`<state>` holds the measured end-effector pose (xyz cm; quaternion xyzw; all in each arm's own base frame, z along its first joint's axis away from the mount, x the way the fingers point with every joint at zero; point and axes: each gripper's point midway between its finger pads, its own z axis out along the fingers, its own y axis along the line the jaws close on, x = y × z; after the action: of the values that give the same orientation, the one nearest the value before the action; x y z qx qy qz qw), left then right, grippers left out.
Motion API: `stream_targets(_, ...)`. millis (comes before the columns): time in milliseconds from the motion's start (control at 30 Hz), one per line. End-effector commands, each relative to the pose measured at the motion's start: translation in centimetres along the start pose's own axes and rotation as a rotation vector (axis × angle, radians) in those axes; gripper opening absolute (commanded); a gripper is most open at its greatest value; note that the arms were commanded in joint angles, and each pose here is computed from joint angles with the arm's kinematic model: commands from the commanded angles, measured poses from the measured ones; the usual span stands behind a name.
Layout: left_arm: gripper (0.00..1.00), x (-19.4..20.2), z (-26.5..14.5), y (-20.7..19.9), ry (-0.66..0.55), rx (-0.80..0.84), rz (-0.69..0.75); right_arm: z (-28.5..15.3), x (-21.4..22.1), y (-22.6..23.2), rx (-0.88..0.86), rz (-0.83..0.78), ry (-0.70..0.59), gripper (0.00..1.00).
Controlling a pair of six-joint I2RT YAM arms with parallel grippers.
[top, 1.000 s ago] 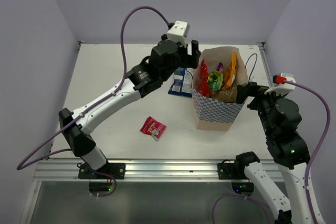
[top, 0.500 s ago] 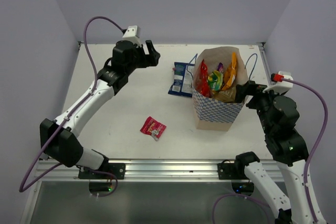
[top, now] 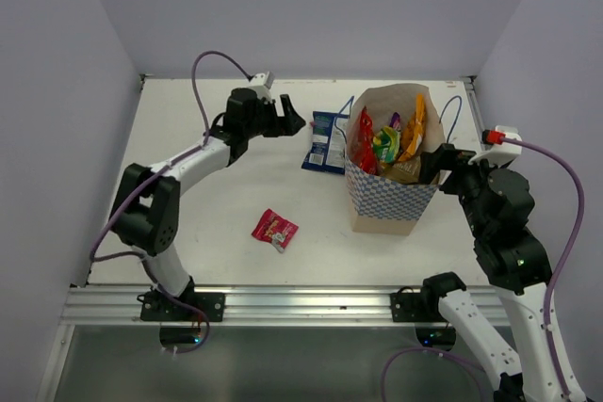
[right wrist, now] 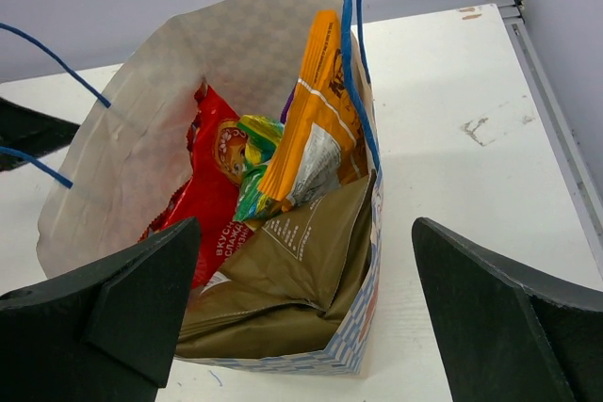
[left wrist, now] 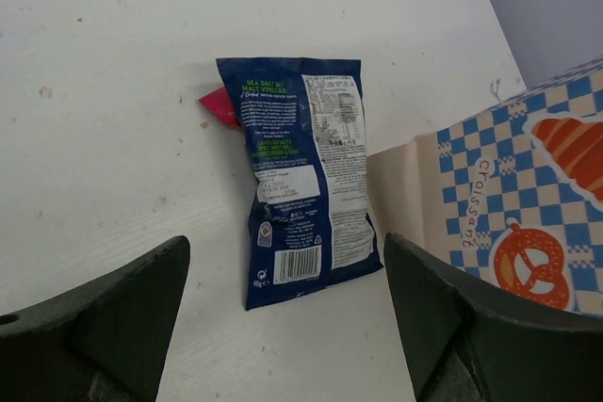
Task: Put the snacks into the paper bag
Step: Pick up the snack from the center of the board.
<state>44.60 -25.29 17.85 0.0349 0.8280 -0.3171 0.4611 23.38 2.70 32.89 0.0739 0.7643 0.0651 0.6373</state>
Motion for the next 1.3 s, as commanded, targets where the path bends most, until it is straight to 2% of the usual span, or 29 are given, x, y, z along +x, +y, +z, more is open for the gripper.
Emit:
stream_targets(0, 0.88, -1.7, 2.8, -1.9, -0.053, 0.138, 0.0, -0.4, -1.9, 0.7, -0.03, 0.011, -0.054, 0.98)
stream_targets(233, 0.86, 0.2, 7.3, -1.2, -0.01, 0.193, -0.021, -0.5, -1.9, 0.5, -0.023, 0.003, -0.059, 0.98)
stream_targets(767, 0.69, 7.6, 13.2, 0.2, 0.129, 0.219, -0.064, -0.1, -1.6, 1.0, -0.045, 0.007, -0.043, 0.98)
stream_targets(933, 0.53, 9.3, 13.9, -0.1, 0.152, 0.238, -0.083, -0.4, -1.7, 0.9, -0.043, 0.008, -0.048, 0.98)
stream_targets(967, 0.44, 9.6, 13.9, 0.0, 0.156, 0.235, -0.085, -0.3, -1.7, 0.9, -0.043, 0.007, -0.047, 0.98)
stream_targets(1033, 0.33, 9.7, 13.8, 0.1, 0.152, 0.236, -0.083, -0.4, -1.7, 0.9, -0.043, 0.006, -0.047, 0.98)
stream_targets(1067, 0.22, 10.1, 13.7, 0.4, 0.157, 0.228, -0.082, -0.4, -1.7, 0.8, -0.041, 0.008, -0.045, 0.98)
stream_targets(1167, 0.07, 10.5, 13.2, 1.0, 0.159, 0.213, -0.086, -0.3, -1.7, 1.0, -0.046, 0.009, -0.043, 0.98)
stream_targets(1267, 0.02, 10.4, 12.5, 1.8, 0.157, 0.196, -0.092, -0.3, -1.7, 1.0, -0.048, 0.011, -0.041, 0.98)
